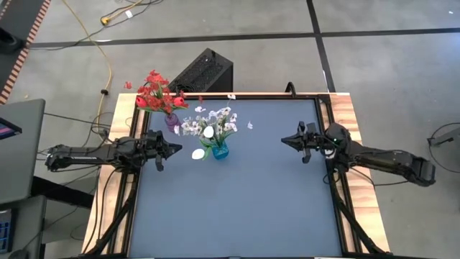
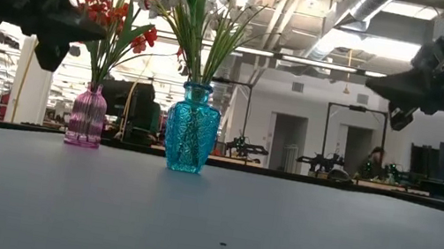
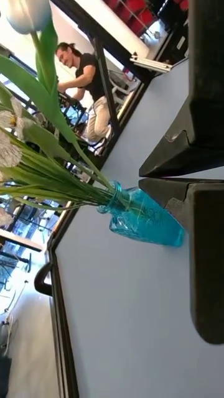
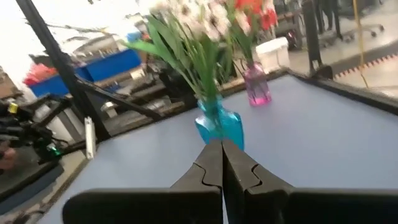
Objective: Sort flowers into vase by color
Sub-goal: Return to Home Position
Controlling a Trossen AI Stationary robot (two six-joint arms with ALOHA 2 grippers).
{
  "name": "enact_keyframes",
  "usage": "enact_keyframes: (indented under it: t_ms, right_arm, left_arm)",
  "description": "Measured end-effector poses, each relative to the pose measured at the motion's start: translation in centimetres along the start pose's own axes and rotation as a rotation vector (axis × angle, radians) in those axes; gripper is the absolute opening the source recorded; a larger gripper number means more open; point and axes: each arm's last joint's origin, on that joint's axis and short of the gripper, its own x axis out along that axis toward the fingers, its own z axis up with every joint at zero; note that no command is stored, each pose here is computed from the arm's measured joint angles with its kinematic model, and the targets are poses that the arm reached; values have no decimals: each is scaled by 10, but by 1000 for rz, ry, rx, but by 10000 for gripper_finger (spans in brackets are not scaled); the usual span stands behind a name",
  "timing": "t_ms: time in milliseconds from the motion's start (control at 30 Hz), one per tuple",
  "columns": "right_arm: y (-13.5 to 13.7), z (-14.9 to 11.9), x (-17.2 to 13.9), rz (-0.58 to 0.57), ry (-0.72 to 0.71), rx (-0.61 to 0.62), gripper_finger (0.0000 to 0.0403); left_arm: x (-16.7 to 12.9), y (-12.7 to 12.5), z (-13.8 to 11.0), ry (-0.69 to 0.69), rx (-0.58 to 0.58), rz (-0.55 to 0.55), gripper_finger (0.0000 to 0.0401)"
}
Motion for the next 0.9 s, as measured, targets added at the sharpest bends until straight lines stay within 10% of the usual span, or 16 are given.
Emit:
enact_keyframes:
  t_ms: [900]
  right_arm:
    - [-20, -22, -7, -317, 203, -163, 53]
  left_arm:
    - [-1, 7, -11, 119, 69, 79, 0]
